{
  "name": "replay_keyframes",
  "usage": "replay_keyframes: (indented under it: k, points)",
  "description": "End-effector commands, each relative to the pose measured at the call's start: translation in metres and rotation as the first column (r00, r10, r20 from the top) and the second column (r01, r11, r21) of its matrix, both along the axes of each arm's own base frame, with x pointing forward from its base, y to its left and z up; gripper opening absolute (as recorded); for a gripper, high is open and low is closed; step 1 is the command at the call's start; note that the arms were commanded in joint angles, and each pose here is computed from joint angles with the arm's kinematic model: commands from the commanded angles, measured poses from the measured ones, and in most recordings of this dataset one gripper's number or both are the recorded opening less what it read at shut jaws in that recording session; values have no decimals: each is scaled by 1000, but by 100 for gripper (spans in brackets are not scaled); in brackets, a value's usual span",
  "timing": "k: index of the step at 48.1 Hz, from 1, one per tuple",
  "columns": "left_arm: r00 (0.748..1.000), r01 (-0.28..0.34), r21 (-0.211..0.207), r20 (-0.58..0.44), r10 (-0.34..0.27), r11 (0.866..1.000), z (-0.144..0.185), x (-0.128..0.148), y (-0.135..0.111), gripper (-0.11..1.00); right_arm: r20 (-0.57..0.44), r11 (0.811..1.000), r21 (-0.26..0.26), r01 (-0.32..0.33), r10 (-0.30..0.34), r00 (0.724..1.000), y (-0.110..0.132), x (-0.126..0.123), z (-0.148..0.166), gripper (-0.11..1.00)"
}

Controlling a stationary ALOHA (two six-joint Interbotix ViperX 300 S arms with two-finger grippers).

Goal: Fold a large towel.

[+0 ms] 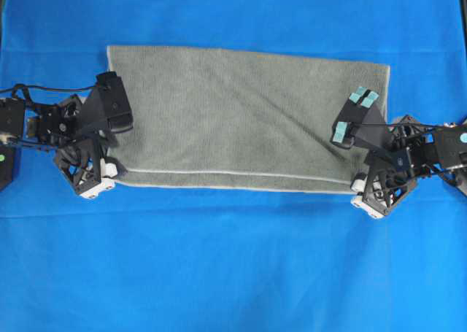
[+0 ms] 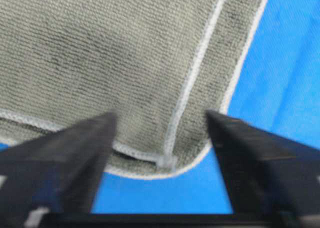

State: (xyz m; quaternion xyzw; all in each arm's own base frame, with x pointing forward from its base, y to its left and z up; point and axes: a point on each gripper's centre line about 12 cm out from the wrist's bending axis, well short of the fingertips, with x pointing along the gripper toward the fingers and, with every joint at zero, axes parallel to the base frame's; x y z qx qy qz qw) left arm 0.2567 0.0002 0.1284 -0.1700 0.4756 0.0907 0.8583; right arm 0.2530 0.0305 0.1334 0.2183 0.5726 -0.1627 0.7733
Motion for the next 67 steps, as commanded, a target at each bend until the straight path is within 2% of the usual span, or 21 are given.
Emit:
replay_keyframes:
  k: [1,4,12,17,21,24,32,36,39,42,47,59,67]
  points:
    - [999,10,4,34,-10,1000,12,2,-1,79,63,1000,5,-26,25,998,7,10,19,63]
    - [999,13,5,41,-13,1000,20,2,-1,85,95,999,3,-52,51,994,12,12,33,62]
    - [991,29,33,133,-33,999,55,-4,3,81,229,996,-31,-87,92,969,11,8,74,63]
    - [976,21,76,215,-37,997,74,-7,13,81,284,992,-111,-67,96,954,-7,1,87,63]
    - [966,-13,120,258,-19,993,78,-10,30,81,285,986,-165,15,33,958,-33,-5,84,62]
    - [961,-50,152,275,6,987,79,-11,45,81,262,974,-207,92,-35,964,-55,-10,78,62]
    - [964,-137,230,256,76,964,70,-14,88,81,181,914,-319,252,-202,962,-112,-30,54,62]
    - [966,-174,256,233,114,951,62,-15,108,81,162,889,-345,301,-259,952,-134,-35,43,62]
    - [966,-201,275,216,143,940,54,-16,123,81,154,880,-356,314,-276,949,-146,-35,35,62]
    - [966,-220,291,195,168,931,44,-15,139,81,154,877,-358,320,-283,947,-156,-33,28,62]
    - [969,-228,307,162,185,924,27,-12,155,81,143,883,-355,307,-273,951,-168,-28,11,62]
    - [981,-192,282,44,188,940,-12,-4,166,81,122,909,-310,278,-252,960,-170,-22,-17,62]
    - [981,-183,262,-12,193,947,-30,-6,167,79,98,918,-288,273,-255,962,-169,-29,-32,61]
